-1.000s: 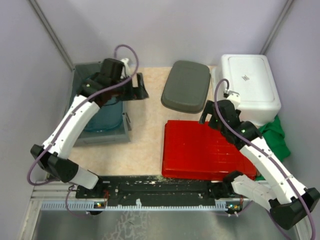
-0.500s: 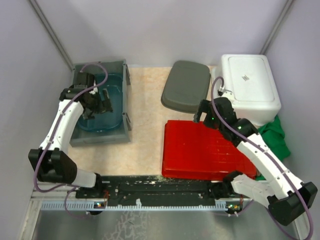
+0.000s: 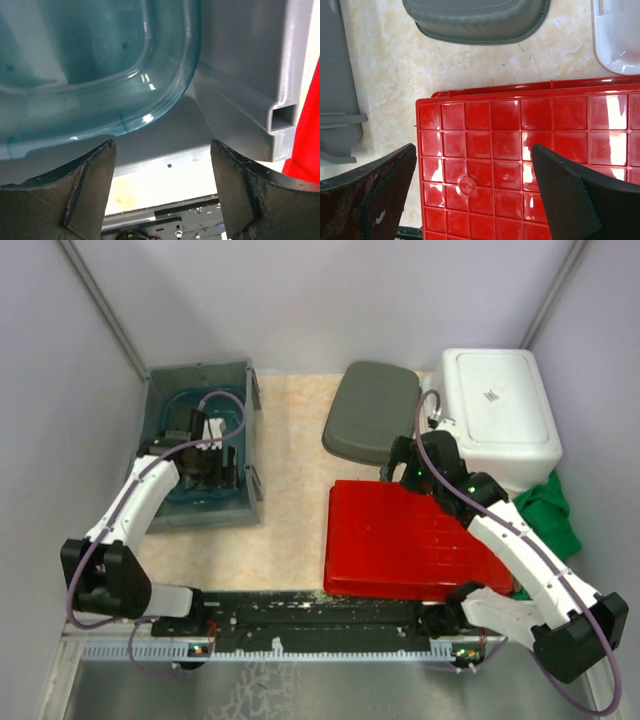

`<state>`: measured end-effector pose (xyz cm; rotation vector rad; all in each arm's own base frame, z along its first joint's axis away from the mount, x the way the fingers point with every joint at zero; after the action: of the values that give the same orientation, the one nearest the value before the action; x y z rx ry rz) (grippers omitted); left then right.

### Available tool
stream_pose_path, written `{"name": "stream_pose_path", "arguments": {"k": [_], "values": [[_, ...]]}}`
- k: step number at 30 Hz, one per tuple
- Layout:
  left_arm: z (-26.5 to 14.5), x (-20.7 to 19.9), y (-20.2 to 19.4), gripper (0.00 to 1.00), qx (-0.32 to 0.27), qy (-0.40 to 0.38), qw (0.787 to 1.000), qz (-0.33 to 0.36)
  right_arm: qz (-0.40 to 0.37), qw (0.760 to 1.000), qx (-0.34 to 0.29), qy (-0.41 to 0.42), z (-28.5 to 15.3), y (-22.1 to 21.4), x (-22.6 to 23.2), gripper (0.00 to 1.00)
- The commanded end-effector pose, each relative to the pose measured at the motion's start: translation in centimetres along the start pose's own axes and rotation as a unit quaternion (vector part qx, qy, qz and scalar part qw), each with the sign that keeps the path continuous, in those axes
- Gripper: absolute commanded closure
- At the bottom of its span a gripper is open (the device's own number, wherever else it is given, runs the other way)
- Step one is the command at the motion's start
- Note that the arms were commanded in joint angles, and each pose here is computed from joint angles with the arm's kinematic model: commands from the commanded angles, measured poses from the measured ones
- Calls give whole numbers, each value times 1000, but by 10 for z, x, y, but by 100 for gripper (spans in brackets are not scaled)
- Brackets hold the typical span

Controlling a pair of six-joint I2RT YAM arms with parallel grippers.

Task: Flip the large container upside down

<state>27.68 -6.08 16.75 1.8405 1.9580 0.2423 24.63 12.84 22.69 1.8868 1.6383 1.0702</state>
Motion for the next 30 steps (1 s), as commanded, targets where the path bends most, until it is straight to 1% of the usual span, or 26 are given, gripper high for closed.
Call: {"name": "stream_pose_path", "arguments": {"k": [1,6,8,10,13,15,17,19,22,26,30], "values": [[7,-19,17,20,-57,-56,994,69,11,1000,-20,21,4,11,10,2],[27,-25,24,28,-40,-46,995,83,15,999,-20,23,6,10,11,2],[35,-26,28,29,-46,-42,994,92,17,999,-22,22,5,11,11,2],[45,-22,26,30,-39,-32,994,100,20,999,-26,20,3,11,9,2],[57,-12,19,31,-16,-3,995,98,25,999,-34,12,2,9,4,2],[60,-4,19,31,-17,24,995,92,28,999,-39,7,1,8,0,2],[60,2,20,33,-22,46,995,83,32,999,-40,0,-1,5,-4,2],[59,7,22,39,-30,68,995,69,35,998,-43,-4,-1,3,-7,2],[59,16,20,42,-33,100,994,31,34,999,-41,-8,0,-1,-9,2],[59,22,13,43,-26,103,994,-30,33,998,-43,-9,0,0,-10,2],[51,25,9,43,-39,89,992,-82,31,998,-45,-9,0,2,-9,2]]}}
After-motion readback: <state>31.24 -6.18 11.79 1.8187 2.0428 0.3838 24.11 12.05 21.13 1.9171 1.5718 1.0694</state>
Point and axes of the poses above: each gripper's point midway between its finger pads, its own z axis out along the fingers, its own x axis along the line the jaws close on, y = z × x, the point moved 3 cm from there along -z, back along the fingers, and after that the axes turned 6 degrees about -z, right-handed, at the moved point
